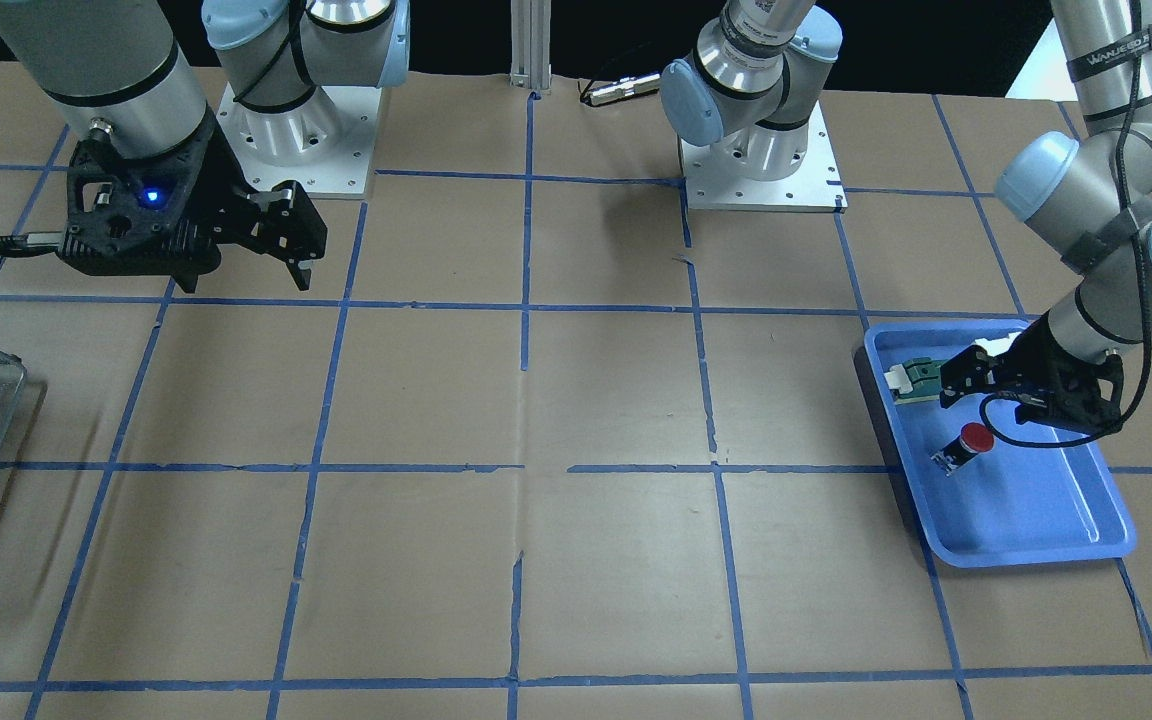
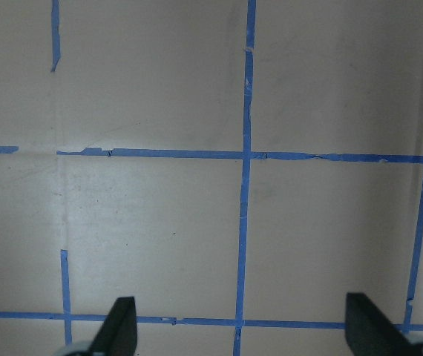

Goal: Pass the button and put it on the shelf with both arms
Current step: 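Close the left gripper on the red push button's base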

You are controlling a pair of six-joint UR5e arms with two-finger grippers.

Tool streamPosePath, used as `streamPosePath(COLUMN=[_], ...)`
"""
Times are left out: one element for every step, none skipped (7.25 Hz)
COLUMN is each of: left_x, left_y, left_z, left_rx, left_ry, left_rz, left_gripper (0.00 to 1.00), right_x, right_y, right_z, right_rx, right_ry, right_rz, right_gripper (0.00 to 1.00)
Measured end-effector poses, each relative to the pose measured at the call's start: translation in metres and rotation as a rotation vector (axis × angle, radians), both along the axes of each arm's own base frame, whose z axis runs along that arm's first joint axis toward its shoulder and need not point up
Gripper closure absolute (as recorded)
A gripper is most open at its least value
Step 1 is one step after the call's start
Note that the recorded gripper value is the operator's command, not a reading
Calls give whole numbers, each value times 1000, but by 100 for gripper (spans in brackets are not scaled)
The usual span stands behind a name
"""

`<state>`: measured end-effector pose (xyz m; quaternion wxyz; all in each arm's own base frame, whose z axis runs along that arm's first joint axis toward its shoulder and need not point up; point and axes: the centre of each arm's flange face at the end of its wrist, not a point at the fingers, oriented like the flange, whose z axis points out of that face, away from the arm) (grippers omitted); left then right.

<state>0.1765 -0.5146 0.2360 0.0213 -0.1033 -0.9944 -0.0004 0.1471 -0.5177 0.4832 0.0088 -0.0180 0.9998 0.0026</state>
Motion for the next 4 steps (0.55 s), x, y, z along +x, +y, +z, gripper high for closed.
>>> streamPosePath(left_x=[2, 4, 6, 5], left_y=[-4, -9, -12, -13], left_z=[-11, -16, -18, -20], left_rx=[-11, -34, -53, -65], left_ry=[15, 12, 5, 9], left_rz=[1, -6, -13, -15], left_gripper=[14, 12, 22, 45], right_x=[0, 0, 0, 0], right_y=[0, 0, 0, 0], right_z=[0, 0, 0, 0], right_rx=[0, -1, -1, -1], right_ry=[0, -1, -1, -1], right_rz=[0, 0, -1, -1], right_gripper=[0, 0, 0, 0])
